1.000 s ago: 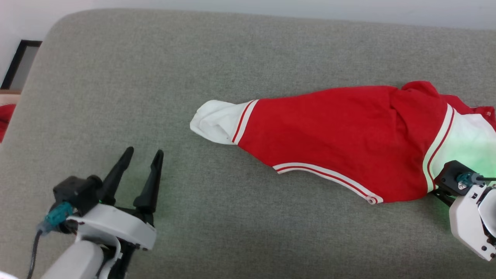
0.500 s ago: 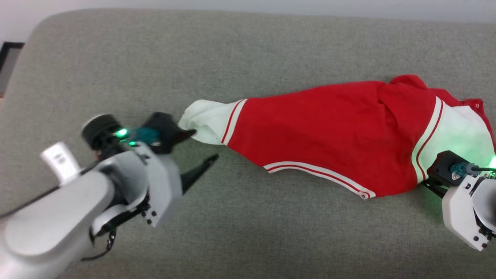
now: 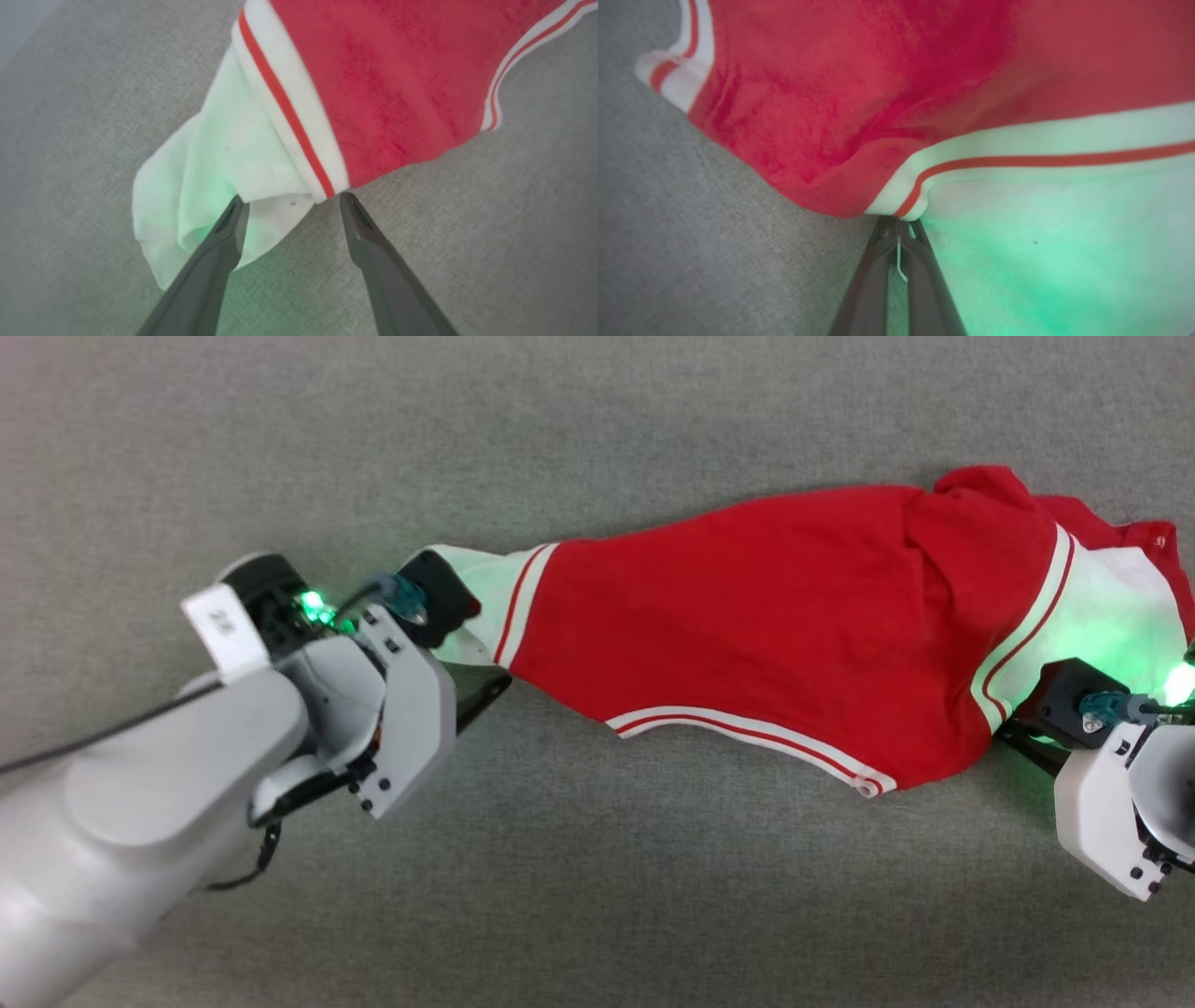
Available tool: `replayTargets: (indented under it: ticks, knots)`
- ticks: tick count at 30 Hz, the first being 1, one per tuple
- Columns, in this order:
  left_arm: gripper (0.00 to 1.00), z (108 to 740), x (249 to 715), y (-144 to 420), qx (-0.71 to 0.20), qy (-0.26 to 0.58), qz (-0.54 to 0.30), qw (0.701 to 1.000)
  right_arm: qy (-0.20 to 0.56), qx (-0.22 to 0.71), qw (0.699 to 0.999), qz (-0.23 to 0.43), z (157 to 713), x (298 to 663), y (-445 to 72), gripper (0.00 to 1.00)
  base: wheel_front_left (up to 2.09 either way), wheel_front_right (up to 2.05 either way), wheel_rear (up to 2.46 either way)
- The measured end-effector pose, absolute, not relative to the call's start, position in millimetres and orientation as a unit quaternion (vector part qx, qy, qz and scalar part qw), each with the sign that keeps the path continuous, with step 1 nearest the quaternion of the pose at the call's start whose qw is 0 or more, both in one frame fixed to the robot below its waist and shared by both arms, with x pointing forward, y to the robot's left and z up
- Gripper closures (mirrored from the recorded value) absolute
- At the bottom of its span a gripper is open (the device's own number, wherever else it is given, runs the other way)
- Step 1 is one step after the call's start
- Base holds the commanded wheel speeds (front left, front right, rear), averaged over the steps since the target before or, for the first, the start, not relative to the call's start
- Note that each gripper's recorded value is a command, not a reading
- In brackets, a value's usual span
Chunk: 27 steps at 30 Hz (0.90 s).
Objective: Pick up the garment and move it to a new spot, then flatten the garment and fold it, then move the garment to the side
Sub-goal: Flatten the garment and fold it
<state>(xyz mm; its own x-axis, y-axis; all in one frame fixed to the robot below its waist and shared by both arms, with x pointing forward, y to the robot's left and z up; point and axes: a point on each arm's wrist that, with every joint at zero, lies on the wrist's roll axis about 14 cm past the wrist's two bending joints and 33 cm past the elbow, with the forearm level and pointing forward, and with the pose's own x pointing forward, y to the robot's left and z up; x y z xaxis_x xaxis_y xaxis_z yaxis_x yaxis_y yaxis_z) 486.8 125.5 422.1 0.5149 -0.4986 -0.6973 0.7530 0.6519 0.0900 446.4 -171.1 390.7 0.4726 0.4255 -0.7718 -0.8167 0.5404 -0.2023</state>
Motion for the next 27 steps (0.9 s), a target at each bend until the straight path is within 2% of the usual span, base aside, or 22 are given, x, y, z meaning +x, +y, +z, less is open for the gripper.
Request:
replayTargets:
  ticks: [5, 6, 7, 8, 10, 11, 18, 23, 27]
  knots:
    - [0.00, 400, 484, 123, 0.199, 0.353, -0.371, 0.836, 0.342, -0.283, 0.809, 0.384, 388, 448, -172, 1.00, 0.00, 0.00, 0.00]
    - [0.37, 398, 485, 124, 0.203, 0.354, -0.370, 0.834, 0.342, -0.282, 0.810, 0.384, 388, 448, -172, 1.00, 0.00, 0.00, 0.00]
    - [0.55, 398, 487, 124, 0.207, 0.350, -0.370, 0.835, 0.342, -0.282, 0.810, 0.384, 388, 448, -172, 1.00, 0.00, 0.00, 0.00]
    - [0.59, 398, 490, 125, 0.205, 0.345, -0.368, 0.839, 0.342, -0.281, 0.810, 0.384, 388, 447, -172, 1.00, 0.00, 0.00, 0.00]
    - [0.97, 399, 495, 125, 0.200, 0.335, -0.363, 0.846, 0.340, -0.279, 0.812, 0.384, 389, 447, -172, 1.00, 0.00, 0.00, 0.00]
    - [1.00, 400, 497, 126, 0.198, 0.331, -0.360, 0.849, 0.339, -0.278, 0.813, 0.383, 389, 447, -172, 1.00, 0.00, 0.00, 0.00]
    - [1.00, 408, 505, 132, 0.174, 0.309, -0.338, 0.872, 0.320, -0.267, 0.828, 0.376, 402, 449, -172, 1.00, 0.00, 0.00, 0.00]
    - [1.00, 446, 521, 139, 0.092, 0.258, -0.306, 0.912, 0.264, -0.239, 0.867, 0.350, 444, 464, -176, 1.00, 0.00, 0.00, 0.00]
    - [1.00, 485, 523, 132, 0.008, 0.206, -0.299, 0.932, 0.220, -0.218, 0.896, 0.318, 480, 472, -190, 1.00, 0.00, 0.00, 0.00]
